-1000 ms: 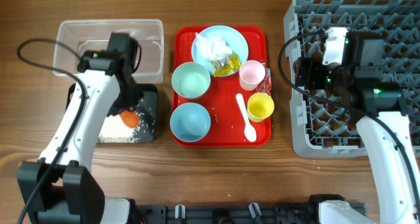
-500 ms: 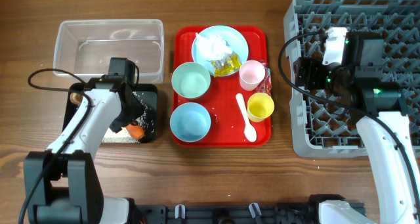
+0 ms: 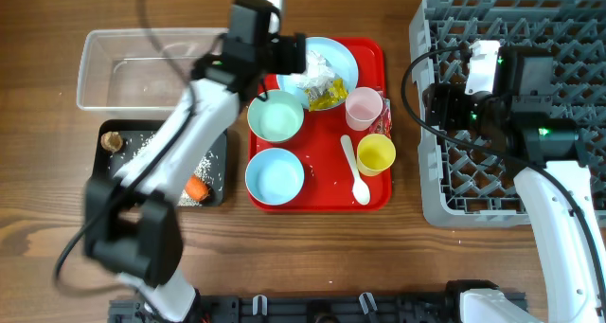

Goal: Sort waste into correct bins and load items into the dishwasher rack
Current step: 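Grasp the tissue and yellow wrapper from the blue plate with the left gripper, then drop the tissue and wrapper into the clear plastic bin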

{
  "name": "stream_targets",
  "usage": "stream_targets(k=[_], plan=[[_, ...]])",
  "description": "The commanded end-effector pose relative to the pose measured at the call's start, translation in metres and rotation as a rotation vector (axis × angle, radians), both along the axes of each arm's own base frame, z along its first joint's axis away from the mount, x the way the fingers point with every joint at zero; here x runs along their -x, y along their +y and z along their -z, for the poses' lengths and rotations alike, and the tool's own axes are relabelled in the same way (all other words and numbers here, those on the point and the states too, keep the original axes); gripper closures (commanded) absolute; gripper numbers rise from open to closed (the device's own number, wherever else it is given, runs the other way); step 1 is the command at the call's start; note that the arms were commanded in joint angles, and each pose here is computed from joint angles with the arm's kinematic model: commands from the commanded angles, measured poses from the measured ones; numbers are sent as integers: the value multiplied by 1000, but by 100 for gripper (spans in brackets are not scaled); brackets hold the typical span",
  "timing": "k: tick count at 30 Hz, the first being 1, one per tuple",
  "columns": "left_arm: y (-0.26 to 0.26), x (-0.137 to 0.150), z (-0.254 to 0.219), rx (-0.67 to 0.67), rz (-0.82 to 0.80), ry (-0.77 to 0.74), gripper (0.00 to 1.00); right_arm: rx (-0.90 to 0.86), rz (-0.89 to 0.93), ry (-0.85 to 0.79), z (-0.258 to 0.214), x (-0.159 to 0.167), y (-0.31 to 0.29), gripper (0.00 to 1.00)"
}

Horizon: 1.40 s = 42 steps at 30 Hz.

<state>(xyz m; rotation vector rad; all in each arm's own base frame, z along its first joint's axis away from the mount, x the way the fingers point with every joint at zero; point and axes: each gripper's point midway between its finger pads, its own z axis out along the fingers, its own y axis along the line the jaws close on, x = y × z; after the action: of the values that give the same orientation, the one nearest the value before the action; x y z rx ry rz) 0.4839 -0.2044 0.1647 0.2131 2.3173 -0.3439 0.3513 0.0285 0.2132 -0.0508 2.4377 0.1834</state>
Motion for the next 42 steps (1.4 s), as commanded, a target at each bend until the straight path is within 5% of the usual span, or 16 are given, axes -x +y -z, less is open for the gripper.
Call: stream_targets(k=[1, 11, 21, 22, 28, 32, 36, 38, 40, 42], plan=[[-46, 1, 58, -70, 181, 14, 1, -2, 8, -2, -2, -2, -1, 13], [-67, 2, 144, -139, 199, 88, 8, -2, 8, 20, 2, 2, -1, 14], [-72, -6, 132, -115, 195, 38, 94, 0, 7, 35, 4, 5, -1, 14], [-73, -7, 123, -107, 194, 20, 96, 0, 7, 36, 4, 5, -1, 14], [-52, -10, 8, -101, 92, -158, 96, 0, 7, 35, 4, 5, -1, 14], [12, 6, -77, -180, -92, -252, 96, -1, 8, 34, 4, 5, -1, 14], [105, 12, -73, -306, -310, -154, 96, -1, 7, 34, 4, 5, -1, 14], [174, 23, -39, -255, -533, 23, 96, -1, 8, 34, 4, 5, -1, 14], [193, 21, -14, -163, -558, 119, 96, -2, 7, 31, 3, 4, -1, 13], [194, 14, 8, -72, -518, 183, 59, -2, 8, 33, 4, 5, -1, 14]])
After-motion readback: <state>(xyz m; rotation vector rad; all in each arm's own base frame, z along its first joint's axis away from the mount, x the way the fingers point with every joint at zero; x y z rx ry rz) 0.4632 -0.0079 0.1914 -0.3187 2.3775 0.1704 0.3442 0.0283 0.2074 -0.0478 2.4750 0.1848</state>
